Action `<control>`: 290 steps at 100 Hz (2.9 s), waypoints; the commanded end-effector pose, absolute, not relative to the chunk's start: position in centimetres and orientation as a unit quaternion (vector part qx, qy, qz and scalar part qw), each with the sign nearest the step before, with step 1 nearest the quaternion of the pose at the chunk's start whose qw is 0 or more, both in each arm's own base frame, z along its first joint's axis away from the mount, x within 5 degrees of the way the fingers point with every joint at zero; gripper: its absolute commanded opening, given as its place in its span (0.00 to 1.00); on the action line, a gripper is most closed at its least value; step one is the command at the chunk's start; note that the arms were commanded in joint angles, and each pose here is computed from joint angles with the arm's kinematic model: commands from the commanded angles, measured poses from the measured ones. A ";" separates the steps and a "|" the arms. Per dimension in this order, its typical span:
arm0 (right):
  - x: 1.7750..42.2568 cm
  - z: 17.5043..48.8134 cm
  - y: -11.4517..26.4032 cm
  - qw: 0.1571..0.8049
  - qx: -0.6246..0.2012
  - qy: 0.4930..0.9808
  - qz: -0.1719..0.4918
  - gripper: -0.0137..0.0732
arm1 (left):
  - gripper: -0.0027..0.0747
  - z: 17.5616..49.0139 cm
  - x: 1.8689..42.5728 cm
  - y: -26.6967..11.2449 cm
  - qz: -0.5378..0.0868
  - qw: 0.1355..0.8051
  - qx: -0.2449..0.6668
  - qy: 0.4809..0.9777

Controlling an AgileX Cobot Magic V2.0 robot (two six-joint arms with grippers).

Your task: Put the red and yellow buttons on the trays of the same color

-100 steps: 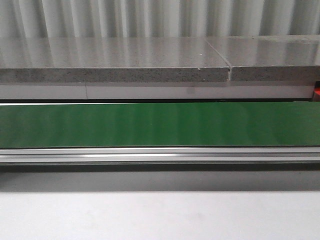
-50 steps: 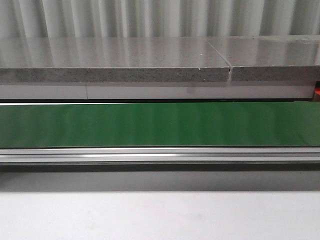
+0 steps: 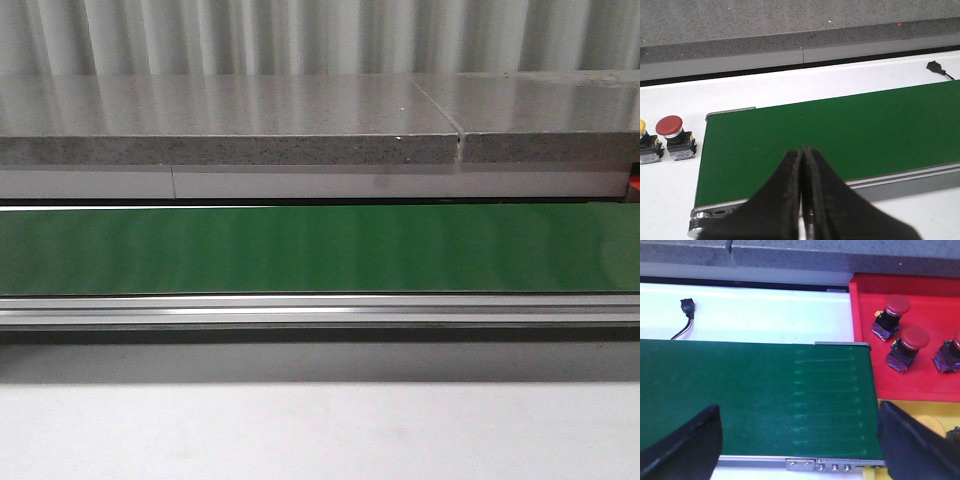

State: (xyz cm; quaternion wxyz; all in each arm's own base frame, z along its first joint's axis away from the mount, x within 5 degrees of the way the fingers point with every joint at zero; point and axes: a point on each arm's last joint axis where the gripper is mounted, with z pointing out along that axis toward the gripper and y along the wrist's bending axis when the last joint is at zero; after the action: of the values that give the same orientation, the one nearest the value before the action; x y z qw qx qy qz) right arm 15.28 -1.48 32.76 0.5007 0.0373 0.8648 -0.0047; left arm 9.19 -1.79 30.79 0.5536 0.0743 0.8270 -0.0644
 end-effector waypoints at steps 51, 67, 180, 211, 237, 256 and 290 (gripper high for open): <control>10.6 34.1 -0.9 0.602 0.029 0.797 -0.020 0.08 | 0.01 32.3 9.4 -1.8 -0.074 0.592 0.062 0.800; 10.6 34.1 -0.9 0.602 0.029 0.797 -0.019 0.08 | 0.01 32.3 9.4 -1.8 -0.074 0.592 0.062 0.800; 10.6 34.1 -0.9 0.602 0.029 0.797 -0.019 0.08 | 0.90 33.1 10.3 -1.6 -0.085 0.607 0.027 0.790; 10.6 34.1 -0.9 0.602 0.029 0.797 -0.019 0.08 | 0.90 37.0 15.9 0.9 -0.056 0.578 -0.096 0.809; 10.6 34.1 -0.9 0.602 0.029 0.797 -0.019 0.08 | 0.90 37.0 22.5 5.1 -0.056 0.497 -0.205 0.841; 10.6 34.1 -0.9 0.602 0.029 0.797 -0.019 0.08 | 0.90 34.5 27.3 7.7 -0.054 0.440 -0.237 0.865; 10.6 34.1 -0.9 0.602 0.029 0.797 -0.019 0.08 | 0.90 29.7 33.4 9.8 -0.065 0.364 -0.261 0.892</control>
State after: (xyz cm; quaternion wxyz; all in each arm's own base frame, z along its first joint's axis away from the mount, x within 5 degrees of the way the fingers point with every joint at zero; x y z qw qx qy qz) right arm 10.45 -0.78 32.58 0.5600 0.0316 0.8278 -0.0113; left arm 32.32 9.33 28.06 0.3247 -0.2488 0.9106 -0.0586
